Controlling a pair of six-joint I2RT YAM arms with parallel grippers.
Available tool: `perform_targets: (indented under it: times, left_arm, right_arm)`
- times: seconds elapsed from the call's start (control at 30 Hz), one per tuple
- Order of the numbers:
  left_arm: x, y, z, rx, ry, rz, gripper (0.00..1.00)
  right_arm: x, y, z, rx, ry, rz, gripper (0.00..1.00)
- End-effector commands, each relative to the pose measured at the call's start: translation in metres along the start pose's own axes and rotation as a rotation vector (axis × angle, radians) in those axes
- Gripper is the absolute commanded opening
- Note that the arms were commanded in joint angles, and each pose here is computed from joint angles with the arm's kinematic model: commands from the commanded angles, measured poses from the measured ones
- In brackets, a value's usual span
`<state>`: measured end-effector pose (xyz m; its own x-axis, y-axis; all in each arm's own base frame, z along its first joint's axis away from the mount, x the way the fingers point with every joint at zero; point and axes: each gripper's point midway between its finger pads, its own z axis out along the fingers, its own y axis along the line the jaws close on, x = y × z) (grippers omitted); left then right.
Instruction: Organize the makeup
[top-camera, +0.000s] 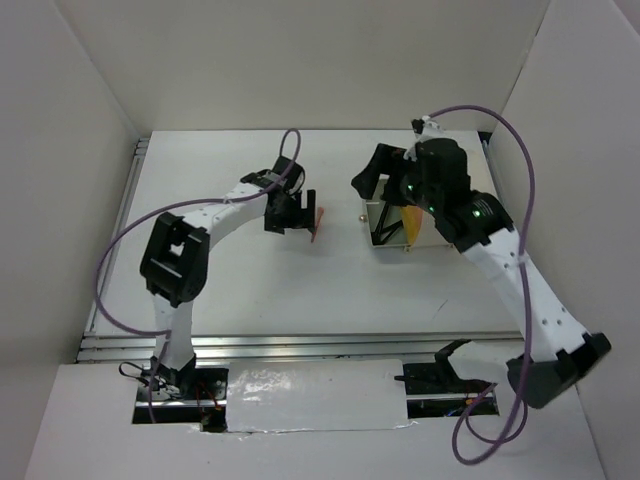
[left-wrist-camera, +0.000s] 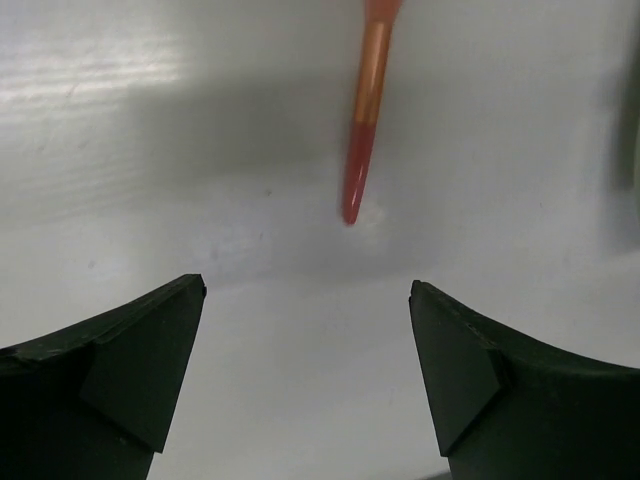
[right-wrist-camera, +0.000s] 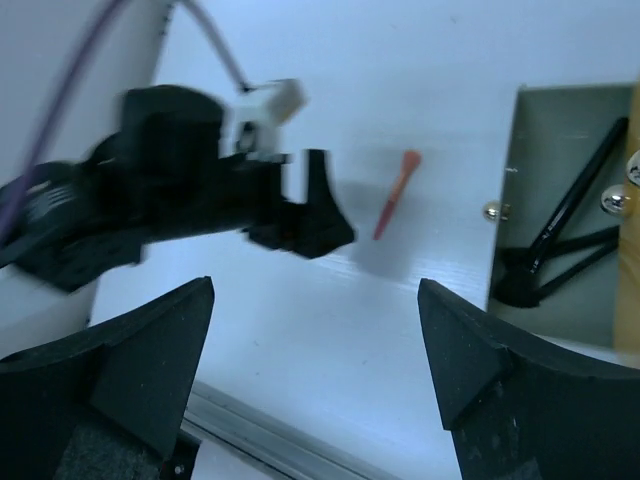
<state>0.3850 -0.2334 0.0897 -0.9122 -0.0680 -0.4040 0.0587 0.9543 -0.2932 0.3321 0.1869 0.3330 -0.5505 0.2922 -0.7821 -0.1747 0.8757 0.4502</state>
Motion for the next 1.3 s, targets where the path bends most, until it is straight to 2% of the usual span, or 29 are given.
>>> perform_targets:
  times: [0.0, 0.17, 0.33, 0.43, 0.47, 0.6, 0.63, 0.7, 0.8, 0.83, 0.87, 1.0, 1.27]
  left_arm:
    - [-0.018, -0.014, 0.028, -0.080, -0.051, 0.098, 0.97]
    - [-0.040, -0.027, 0.054, -0.147, -0.093, 0.107, 0.91]
    - [-0.029, -0.024, 0.095, -0.305, -0.067, 0.160, 0.80]
    - [-0.017, -0.016, 0.113, -0.377, -0.026, 0.152, 0.63]
    - [-0.009, -0.011, 0.120, -0.396, -0.002, 0.135, 0.47]
    - [0.008, -0.003, 0.124, -0.408, 0.033, 0.105, 0.15]
    - [0.011, -0.001, 0.119, -0.410, 0.039, 0.099, 0.00]
    - [0.021, -0.005, 0.114, -0.371, 0.066, 0.085, 0.00]
    - [-0.006, -0.044, 0.085, -0.180, -0.036, 0.074, 0.00]
    - [-0.008, -0.060, 0.064, -0.072, -0.041, 0.071, 0.00]
    - [-0.022, -0.079, 0.056, 0.026, -0.101, 0.066, 0.00]
    - [-0.045, -0.119, 0.011, 0.250, -0.165, 0.024, 0.00]
    - [-0.069, -0.189, -0.023, 0.581, -0.166, -0.043, 0.00]
  right_arm:
    - [0.022, 0.016, -0.019, -0.151, 0.023, -0.027, 0.91]
    - [0.025, 0.013, -0.060, -0.175, -0.018, -0.028, 0.92]
    - [0.028, 0.010, -0.077, -0.182, -0.024, -0.032, 0.92]
    - [0.028, 0.012, -0.084, -0.195, -0.027, -0.040, 0.92]
    - [0.027, 0.013, -0.088, -0.198, -0.029, -0.043, 0.92]
    - [0.023, 0.014, -0.095, -0.202, -0.038, -0.063, 0.93]
    - [0.022, 0.014, -0.095, -0.198, -0.038, -0.066, 0.93]
    - [0.019, 0.015, -0.096, -0.200, -0.044, -0.078, 0.93]
    - [0.014, 0.019, -0.096, -0.206, -0.048, -0.083, 0.93]
    - [0.012, 0.021, -0.097, -0.211, -0.052, -0.080, 0.93]
    - [0.012, 0.022, -0.095, -0.216, -0.044, -0.078, 0.93]
    - [0.015, 0.025, -0.090, -0.230, -0.034, -0.079, 0.93]
    - [0.014, 0.018, -0.093, -0.199, -0.056, -0.072, 0.93]
